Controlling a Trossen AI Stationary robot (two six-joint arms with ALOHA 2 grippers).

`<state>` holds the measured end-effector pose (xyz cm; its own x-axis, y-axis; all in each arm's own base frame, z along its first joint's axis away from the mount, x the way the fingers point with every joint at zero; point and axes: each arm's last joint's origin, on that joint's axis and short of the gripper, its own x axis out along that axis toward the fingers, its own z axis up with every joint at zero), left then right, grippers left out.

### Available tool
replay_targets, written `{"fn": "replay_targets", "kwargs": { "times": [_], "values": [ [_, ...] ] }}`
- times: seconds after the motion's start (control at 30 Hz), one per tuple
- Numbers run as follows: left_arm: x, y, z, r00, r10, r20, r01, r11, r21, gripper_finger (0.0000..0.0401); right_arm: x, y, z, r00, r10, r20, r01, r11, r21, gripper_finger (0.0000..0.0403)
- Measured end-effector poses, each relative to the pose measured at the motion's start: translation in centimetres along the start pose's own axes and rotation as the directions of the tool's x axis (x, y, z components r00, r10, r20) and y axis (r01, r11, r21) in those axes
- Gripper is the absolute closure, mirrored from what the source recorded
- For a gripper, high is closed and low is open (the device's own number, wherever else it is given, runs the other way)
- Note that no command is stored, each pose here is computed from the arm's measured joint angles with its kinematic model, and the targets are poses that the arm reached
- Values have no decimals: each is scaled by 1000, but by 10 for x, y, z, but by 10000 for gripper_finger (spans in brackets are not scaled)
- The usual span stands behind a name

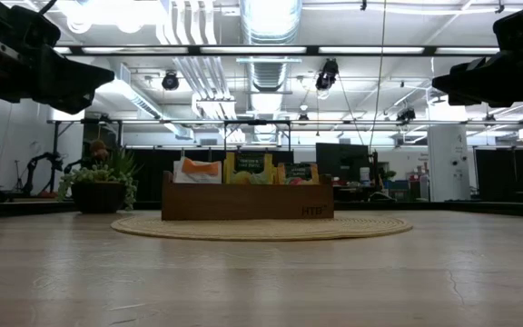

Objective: Pick & Place Tea
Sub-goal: Return to Home Position

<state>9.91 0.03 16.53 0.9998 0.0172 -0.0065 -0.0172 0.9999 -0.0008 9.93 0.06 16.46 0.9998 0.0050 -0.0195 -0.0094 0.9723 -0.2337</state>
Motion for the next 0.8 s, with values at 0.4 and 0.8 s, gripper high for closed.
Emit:
{"fn": "replay_targets", "kwargs": {
  "times": [0.4, 0.8],
  "values": [
    [0, 0, 1, 1000, 1, 7, -1, 1000, 0, 401, 0, 0, 0, 1000, 0, 0, 0, 1000, 0, 394],
    [0, 0, 0, 1000, 1, 8, -1, 1000, 0, 401, 0, 0, 0, 1000, 0, 0, 0, 1000, 0, 394]
  ]
}}
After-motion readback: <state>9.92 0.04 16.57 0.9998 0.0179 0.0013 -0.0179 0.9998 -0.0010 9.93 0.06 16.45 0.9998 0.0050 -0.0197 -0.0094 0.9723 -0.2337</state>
